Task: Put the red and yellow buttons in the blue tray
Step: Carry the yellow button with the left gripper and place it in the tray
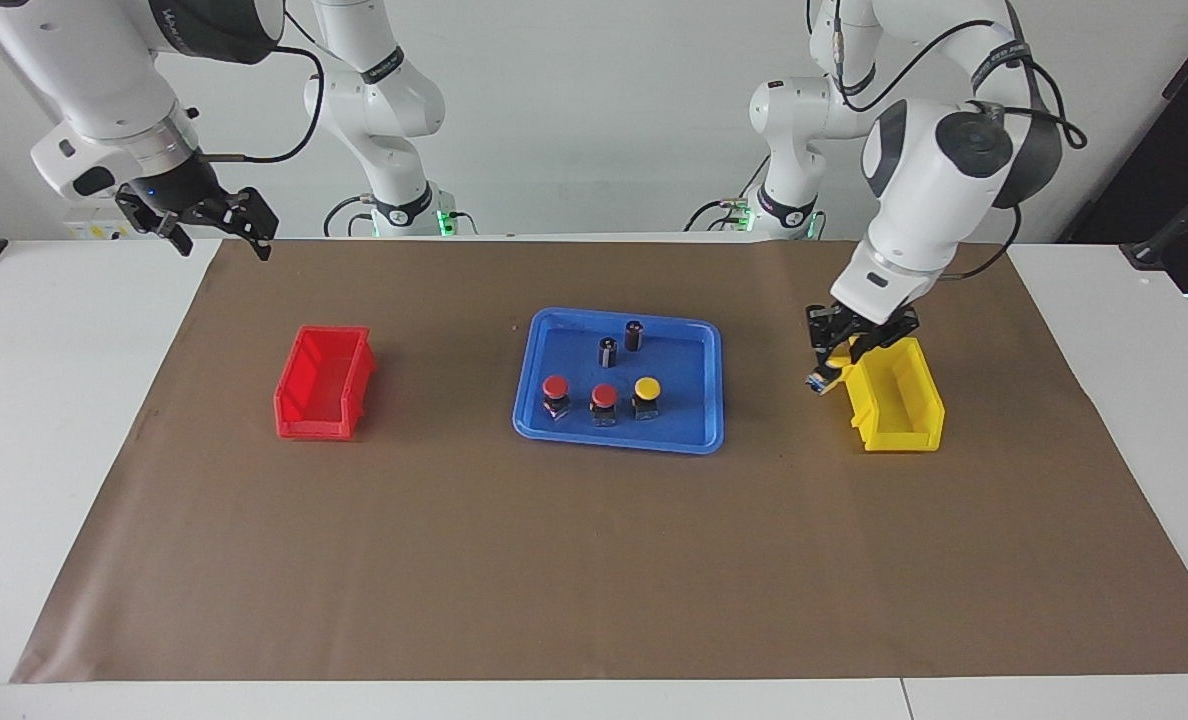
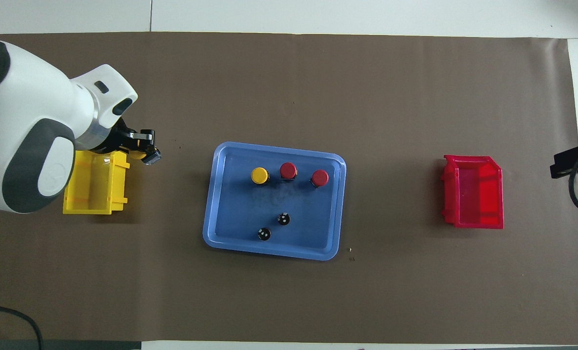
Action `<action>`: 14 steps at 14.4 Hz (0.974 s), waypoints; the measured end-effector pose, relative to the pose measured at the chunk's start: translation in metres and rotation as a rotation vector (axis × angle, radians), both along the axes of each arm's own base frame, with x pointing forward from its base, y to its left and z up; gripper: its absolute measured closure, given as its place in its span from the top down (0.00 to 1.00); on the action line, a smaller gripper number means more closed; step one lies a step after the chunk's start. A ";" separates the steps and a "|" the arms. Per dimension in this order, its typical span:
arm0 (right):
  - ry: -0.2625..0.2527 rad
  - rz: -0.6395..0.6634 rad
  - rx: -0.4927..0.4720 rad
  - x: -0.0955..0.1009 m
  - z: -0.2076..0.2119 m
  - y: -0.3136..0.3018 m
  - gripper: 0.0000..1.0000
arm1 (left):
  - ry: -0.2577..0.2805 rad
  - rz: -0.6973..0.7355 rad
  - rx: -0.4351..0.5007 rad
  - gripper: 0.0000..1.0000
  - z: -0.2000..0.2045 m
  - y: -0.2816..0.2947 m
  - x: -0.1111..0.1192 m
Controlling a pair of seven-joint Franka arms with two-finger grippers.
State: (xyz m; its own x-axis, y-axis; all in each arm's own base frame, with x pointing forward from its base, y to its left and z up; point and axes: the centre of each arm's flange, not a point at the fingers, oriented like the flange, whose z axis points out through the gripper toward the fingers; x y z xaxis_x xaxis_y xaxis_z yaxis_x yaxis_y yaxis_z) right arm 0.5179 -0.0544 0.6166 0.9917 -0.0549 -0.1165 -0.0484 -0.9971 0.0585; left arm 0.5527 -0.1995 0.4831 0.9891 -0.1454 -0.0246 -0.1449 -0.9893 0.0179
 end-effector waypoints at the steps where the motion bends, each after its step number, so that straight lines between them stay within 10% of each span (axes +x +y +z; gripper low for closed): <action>1: 0.000 0.000 0.000 0.000 0.000 0.000 1.00 | 0.004 -0.021 -0.001 0.41 -0.010 -0.016 -0.003; 14: 0.001 0.000 0.000 0.000 0.000 0.000 1.00 | -0.022 -0.166 -0.037 0.41 -0.078 -0.137 -0.038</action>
